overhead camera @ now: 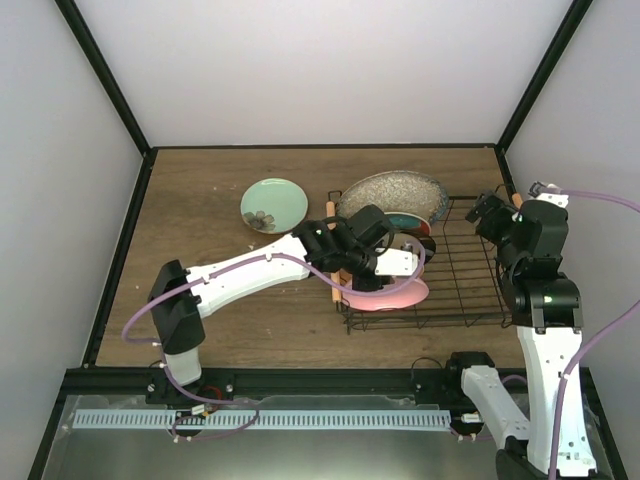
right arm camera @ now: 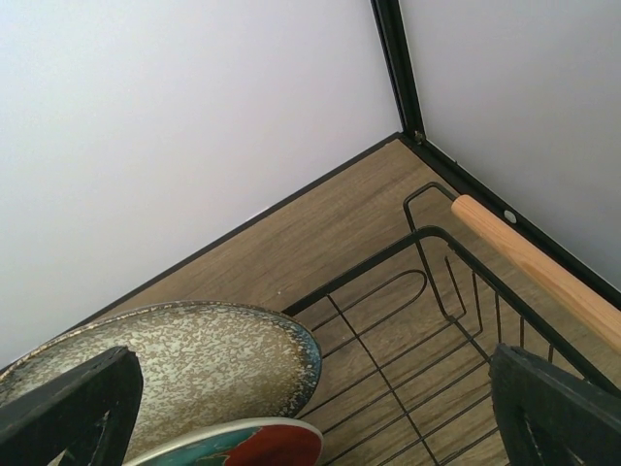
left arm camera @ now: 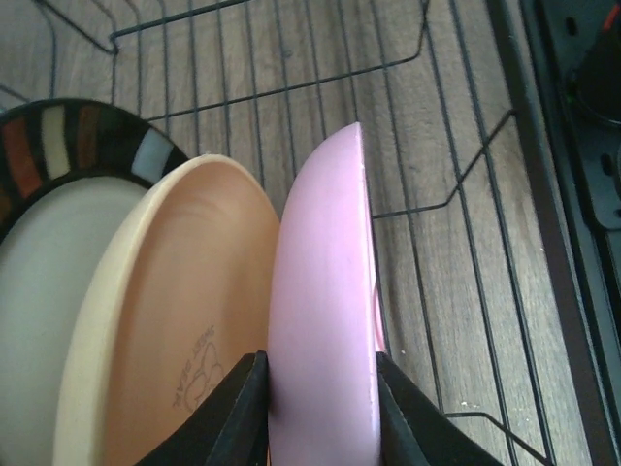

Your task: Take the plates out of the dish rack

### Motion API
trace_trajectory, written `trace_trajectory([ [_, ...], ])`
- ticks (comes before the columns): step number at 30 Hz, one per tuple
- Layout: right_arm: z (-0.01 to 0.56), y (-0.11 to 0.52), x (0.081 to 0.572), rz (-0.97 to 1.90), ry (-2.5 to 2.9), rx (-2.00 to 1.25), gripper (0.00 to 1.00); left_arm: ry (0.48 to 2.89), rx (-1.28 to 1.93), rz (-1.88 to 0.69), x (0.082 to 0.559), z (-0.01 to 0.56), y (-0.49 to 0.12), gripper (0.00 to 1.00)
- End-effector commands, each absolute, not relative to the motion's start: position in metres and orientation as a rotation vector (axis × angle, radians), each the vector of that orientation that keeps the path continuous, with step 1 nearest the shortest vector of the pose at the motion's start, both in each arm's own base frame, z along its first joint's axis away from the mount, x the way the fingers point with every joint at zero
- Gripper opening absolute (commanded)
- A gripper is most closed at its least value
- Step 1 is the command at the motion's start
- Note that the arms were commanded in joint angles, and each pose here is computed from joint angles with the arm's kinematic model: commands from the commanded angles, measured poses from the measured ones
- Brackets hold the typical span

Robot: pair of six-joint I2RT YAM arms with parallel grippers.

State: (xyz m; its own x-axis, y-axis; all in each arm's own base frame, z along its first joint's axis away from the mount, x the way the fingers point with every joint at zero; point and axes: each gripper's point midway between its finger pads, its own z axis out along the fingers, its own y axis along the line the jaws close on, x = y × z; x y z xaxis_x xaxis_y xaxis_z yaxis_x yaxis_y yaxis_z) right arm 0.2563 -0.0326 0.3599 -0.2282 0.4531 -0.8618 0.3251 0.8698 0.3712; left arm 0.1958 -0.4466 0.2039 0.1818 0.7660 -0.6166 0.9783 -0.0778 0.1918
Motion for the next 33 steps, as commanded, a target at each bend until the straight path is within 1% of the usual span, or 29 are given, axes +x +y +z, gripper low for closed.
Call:
trace_trajectory([
  [1,0.357,-0.033,0.251,0.125,1.838,0.595,1.00,1.654,1.871,-0.435,0.197,0.209,-0.449,0.23],
  [8,0.352,-0.035,0.244,0.122,1.835,0.616,1.00,1.638,1.769,-0.382,0.210,0.245,-0.455,0.04],
  [17,0.350,-0.038,0.238,0.117,1.827,0.635,1.00,1.565,1.628,-0.456,0.207,0.330,-0.453,0.04],
  [22,0.348,-0.038,0.237,0.115,1.828,0.640,1.00,1.524,1.528,-0.398,0.217,0.363,-0.434,0.04],
  [25,0.349,-0.039,0.237,0.112,1.823,0.641,1.00,1.527,1.431,-0.309,0.241,0.382,-0.411,0.04],
  [29,0.347,-0.038,0.241,0.110,1.832,0.632,1.00,1.525,1.202,-0.220,0.286,0.432,-0.363,0.04],
  [33,0.345,-0.038,0.246,0.111,1.836,0.629,1.00,1.564,0.869,-0.157,0.346,0.483,-0.277,0.04],
])
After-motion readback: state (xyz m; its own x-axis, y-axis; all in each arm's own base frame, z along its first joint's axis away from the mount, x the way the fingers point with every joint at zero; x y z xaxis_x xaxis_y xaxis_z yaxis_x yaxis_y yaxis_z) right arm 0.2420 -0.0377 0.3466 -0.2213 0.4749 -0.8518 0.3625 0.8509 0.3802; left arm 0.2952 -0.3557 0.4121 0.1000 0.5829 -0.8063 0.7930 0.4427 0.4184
